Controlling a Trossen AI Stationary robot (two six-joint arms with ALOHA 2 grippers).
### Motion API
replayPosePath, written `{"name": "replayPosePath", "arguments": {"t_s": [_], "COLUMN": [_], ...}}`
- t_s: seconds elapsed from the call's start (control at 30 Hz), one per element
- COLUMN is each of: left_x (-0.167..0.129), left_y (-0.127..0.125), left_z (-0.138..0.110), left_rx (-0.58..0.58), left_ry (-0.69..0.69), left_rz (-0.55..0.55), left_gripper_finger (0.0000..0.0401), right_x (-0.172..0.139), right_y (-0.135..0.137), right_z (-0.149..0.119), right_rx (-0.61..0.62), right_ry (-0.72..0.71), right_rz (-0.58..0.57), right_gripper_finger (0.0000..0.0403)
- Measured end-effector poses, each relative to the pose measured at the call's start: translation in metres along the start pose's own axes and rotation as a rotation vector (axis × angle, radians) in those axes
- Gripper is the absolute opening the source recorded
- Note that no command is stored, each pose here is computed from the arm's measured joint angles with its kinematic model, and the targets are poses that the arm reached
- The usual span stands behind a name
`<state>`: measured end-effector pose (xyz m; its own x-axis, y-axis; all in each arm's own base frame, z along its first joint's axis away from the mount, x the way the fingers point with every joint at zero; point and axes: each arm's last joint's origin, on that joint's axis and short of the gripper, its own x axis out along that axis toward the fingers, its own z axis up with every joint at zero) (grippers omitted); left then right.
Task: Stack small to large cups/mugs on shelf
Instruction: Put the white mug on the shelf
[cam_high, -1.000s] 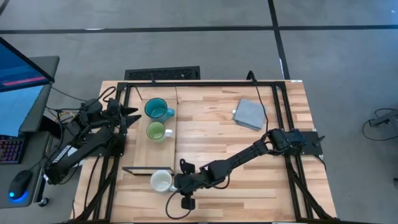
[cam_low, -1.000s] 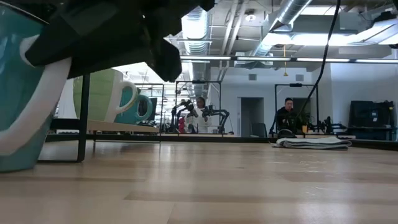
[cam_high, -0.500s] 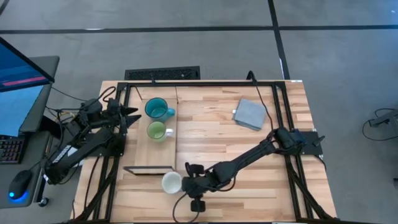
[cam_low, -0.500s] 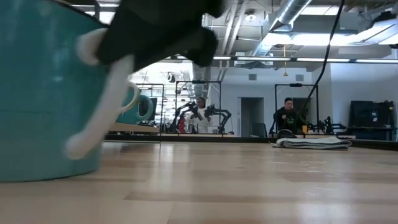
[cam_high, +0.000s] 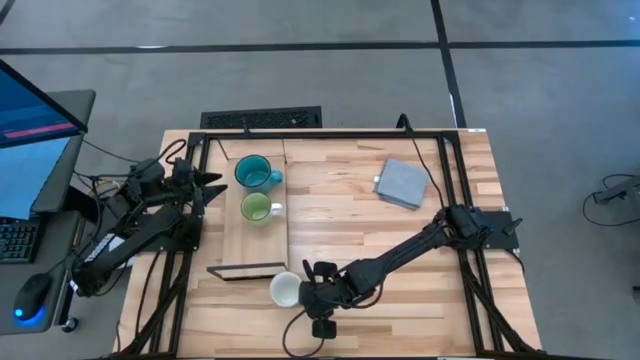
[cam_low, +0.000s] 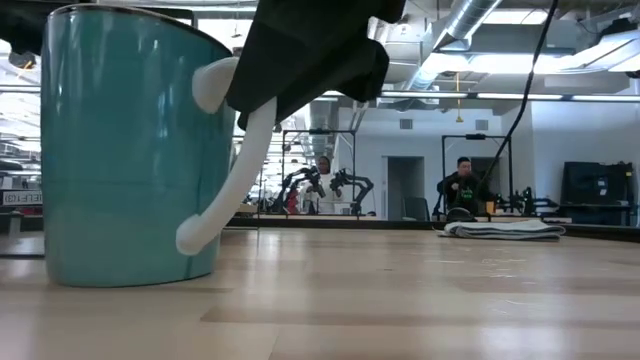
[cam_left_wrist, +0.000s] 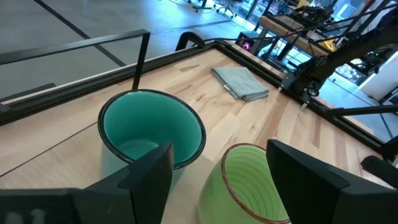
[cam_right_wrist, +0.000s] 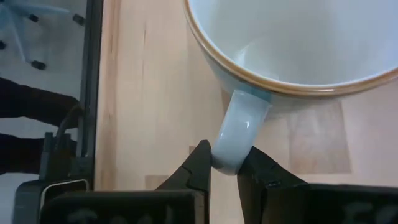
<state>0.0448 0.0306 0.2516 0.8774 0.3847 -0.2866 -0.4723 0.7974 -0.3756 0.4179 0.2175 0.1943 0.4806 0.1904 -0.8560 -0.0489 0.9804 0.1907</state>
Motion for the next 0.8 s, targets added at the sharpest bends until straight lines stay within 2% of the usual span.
{"name": "replayPosePath", "arguments": {"t_s": [0.37,0.63,0.8], "left_x": [0.0,0.0,0.0], "left_y": [0.0,0.0,0.0], "left_z": [0.0,0.0,0.0], "left_rx": [-0.001,-0.001,-0.001], "left_ry": [0.0,0.0,0.0], "left_rz": [0.0,0.0,0.0], "left_gripper_finger": [0.0248,0.0248,0.0248], "right_x": [-0.003,-0.005,-0.01], "right_y": [0.019,0.021,0.012], "right_z": [-0.013,-0.021,-0.023], "right_rx": [0.041,0.12,0.22], "right_ry": [0.06,0.114,0.155], "right_rz": [0.05,0.005,-0.07], "right_gripper_finger": [0.006,0.006,0.006]}}
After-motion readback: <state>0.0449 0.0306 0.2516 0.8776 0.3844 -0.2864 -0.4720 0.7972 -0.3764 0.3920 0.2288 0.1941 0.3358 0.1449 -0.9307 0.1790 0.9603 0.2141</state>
